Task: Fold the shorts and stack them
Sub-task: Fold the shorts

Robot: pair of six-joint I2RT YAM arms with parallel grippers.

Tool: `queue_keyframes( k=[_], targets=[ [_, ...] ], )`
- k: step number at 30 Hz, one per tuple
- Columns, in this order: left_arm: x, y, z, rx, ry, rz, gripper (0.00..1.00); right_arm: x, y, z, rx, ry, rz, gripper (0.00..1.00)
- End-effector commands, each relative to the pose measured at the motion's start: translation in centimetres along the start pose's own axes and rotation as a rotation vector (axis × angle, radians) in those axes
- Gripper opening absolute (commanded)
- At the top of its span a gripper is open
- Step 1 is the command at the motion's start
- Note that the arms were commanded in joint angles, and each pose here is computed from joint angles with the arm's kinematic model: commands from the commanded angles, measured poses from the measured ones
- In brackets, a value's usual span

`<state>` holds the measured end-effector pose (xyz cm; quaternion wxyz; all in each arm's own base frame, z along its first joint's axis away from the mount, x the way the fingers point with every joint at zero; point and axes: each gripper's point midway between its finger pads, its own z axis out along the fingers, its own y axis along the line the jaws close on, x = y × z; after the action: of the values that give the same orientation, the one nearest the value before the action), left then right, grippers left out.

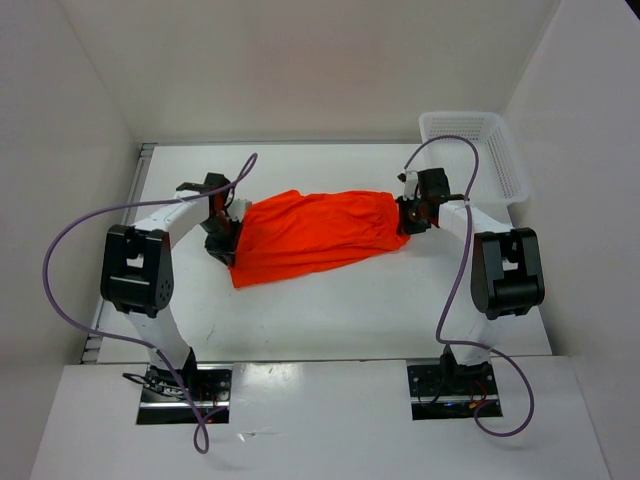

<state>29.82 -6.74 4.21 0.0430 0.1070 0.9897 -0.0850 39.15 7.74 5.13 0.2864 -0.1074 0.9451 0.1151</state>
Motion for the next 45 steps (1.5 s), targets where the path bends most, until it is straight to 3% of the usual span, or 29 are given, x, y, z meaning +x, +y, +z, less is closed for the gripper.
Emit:
queue_keyframes(
  k=[1, 4, 6, 11, 13, 18, 23, 26, 27, 30, 31, 35, 40, 45],
  targets=[
    [-0.4, 0.3, -3.0, -0.012, -0.031, -0.011, 0.24, -3.2, -0.2, -1.6, 0.002, -0.092, -0.033, 0.00],
    [0.5, -0.6, -2.5, 0.015, 0.001, -0.003, 0.33, -2.8, 0.5, -1.4, -0.035, -0.085, -0.033, 0.00],
    [1.1, -1.1, -2.0, 0.032, 0.026, 0.003, 0.33, -2.8, 0.4, -1.4, -0.035, -0.086, -0.043, 0.00],
    [2.7, -3.2, -2.5, 0.145, 0.090, -0.016, 0.06, -2.2, 0.4, -1.3, -0.036, -0.068, -0.051, 0.00],
    [3.5, -3.6, -3.0, 0.168, 0.126, -0.026, 0.01, -2.2, 0.3, -1.3, -0.035, -0.068, -0.060, 0.00],
    [7.0, -5.9, -6.1, 0.298, 0.282, -0.110, 0.00, -2.6, -0.1, -1.5, -0.012, -0.077, -0.080, 0.00],
    [9.8, -5.5, -5.0, 0.274, 0.375, -0.132, 0.00, -2.9, -0.7, -1.5, 0.006, -0.088, -0.075, 0.00],
    [10.6, -3.9, -1.8, 0.157, 0.358, -0.056, 0.00, -2.9, -0.8, -1.5, 0.016, -0.087, -0.046, 0.10],
    [10.6, -3.3, -0.9, 0.126, 0.359, -0.050, 0.02, -2.6, -0.8, -1.2, 0.015, -0.077, -0.033, 0.30],
    [9.6, -2.1, 0.5, 0.073, 0.355, -0.038, 0.17, -2.6, -0.7, -0.9, 0.013, -0.077, 0.003, 0.63],
    [9.5, -2.0, 0.8, 0.073, 0.355, -0.038, 0.27, -2.6, -0.5, -0.9, 0.004, -0.077, 0.012, 0.66],
    [8.2, -2.3, 1.0, 0.094, 0.317, -0.035, 0.39, -2.1, -0.7, 0.1, 0.010, -0.068, 0.068, 0.72],
    [9.1, -1.6, 1.2, 0.078, 0.341, -0.055, 0.40, -0.5, 1.0, 1.8, -0.106, -0.012, 0.080, 0.73],
    [6.2, 0.0, -0.2, 0.105, 0.162, -0.119, 0.49, -0.1, 2.2, 2.7, -0.138, 0.021, 0.082, 0.70]
  ],
)
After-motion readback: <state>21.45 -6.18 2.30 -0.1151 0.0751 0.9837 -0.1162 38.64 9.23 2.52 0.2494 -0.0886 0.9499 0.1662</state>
